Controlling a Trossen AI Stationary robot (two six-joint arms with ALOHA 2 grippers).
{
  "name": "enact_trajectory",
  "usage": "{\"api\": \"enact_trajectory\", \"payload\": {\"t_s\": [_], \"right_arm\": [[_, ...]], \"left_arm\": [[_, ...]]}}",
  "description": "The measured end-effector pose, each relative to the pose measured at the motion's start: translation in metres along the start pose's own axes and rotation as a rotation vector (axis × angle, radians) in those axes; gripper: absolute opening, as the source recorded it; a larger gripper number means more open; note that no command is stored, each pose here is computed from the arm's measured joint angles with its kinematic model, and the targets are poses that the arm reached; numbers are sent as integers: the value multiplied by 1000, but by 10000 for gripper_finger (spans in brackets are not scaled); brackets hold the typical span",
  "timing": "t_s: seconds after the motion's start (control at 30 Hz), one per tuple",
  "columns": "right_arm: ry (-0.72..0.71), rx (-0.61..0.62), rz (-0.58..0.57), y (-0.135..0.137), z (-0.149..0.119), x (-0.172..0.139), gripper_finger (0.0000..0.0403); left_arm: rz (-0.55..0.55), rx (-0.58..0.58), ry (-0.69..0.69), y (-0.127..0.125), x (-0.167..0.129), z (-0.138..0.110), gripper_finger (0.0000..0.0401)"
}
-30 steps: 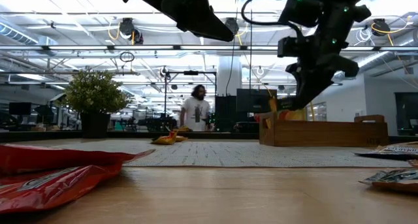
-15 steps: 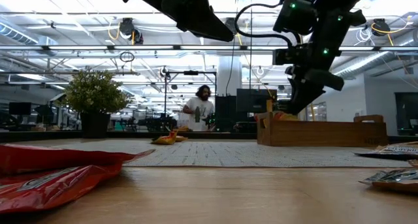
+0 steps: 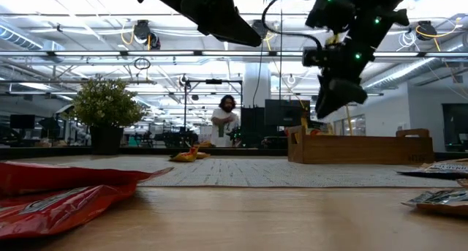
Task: Pick & Place Tea
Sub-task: Put the yellow tea bag into the left section of the wooden organizer
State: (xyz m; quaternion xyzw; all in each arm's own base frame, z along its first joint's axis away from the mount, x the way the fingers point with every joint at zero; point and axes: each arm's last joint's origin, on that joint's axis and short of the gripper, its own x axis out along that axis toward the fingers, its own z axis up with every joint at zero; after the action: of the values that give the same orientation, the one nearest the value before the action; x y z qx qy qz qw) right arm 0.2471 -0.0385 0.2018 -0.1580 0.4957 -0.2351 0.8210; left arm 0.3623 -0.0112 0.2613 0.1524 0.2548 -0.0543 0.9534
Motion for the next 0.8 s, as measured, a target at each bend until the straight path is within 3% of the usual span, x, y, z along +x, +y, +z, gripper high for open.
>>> {"api": "enact_trajectory", "payload": {"t_s": [0.13, 0.23, 0.33, 0.43, 0.8], "right_arm": [[-98, 0, 10, -6, 6, -11, 165], [-153, -30, 163, -7, 13, -20, 147], [-126, -97, 341, -2, 16, -21, 86], [-51, -131, 416, 3, 16, -11, 15], [122, -195, 491, 20, 9, 32, 0]], "left_arm": [[0, 0, 0, 0, 0, 0, 113], [0, 1, 0, 0, 0, 0, 113], [0, 1, 0, 0, 0, 0, 113], [0, 1, 0, 0, 0, 0, 113], [2, -5, 4, 0, 0, 0, 113]]}}
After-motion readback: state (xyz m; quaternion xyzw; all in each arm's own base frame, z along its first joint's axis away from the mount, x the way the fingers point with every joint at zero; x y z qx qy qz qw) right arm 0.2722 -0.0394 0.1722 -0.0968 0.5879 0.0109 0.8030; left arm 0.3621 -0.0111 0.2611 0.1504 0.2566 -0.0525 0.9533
